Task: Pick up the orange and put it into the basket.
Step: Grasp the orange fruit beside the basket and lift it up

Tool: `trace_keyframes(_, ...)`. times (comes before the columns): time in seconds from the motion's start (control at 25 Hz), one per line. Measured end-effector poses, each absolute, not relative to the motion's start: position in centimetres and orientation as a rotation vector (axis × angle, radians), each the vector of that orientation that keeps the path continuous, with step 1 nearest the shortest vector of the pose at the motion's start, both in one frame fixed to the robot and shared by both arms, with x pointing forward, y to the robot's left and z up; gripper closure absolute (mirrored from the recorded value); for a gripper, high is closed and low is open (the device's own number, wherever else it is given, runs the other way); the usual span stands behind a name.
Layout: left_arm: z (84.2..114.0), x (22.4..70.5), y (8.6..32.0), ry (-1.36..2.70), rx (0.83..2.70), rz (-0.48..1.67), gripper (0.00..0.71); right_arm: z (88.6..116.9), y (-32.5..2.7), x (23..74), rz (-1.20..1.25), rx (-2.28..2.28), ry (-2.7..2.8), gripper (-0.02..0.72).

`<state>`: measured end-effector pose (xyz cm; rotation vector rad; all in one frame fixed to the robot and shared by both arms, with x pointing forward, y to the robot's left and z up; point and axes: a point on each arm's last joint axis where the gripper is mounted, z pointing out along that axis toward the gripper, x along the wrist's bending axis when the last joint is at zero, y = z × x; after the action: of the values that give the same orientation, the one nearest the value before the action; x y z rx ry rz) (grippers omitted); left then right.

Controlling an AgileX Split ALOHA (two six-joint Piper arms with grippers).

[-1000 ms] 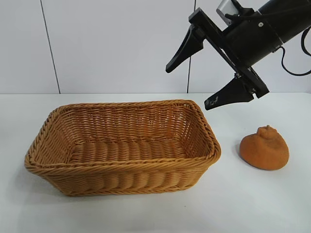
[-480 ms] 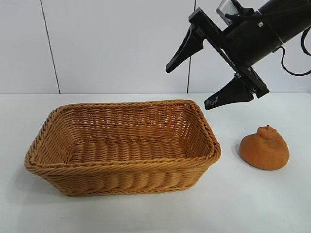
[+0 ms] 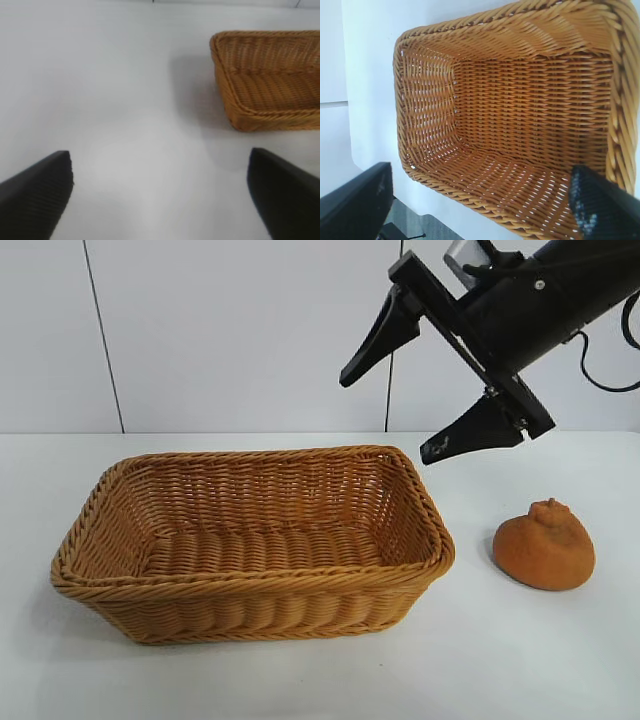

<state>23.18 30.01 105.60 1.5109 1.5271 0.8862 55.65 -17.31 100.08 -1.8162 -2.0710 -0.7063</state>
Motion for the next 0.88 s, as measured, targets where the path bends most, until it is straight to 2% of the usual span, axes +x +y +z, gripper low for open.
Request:
trace_keyframes(0.36,105.6,23.2,30.0,1.526,1.51,0.887,0.037,98.8,-20.8,55.8,-0.302,-2.068,-2.311,0.052)
trace_keyframes(0.68,105.6,23.2,30.0,1.528,1.511,0.886,0.037,100.4,-23.2,60.0,-0.377,-2.222,-2.286,0.052)
trace_keyframes(0.88,105.5,23.2,30.0,1.53,1.514,0.883,0.037,98.4,-24.1,61.6,-0.28,-2.234,-2.251,0.052)
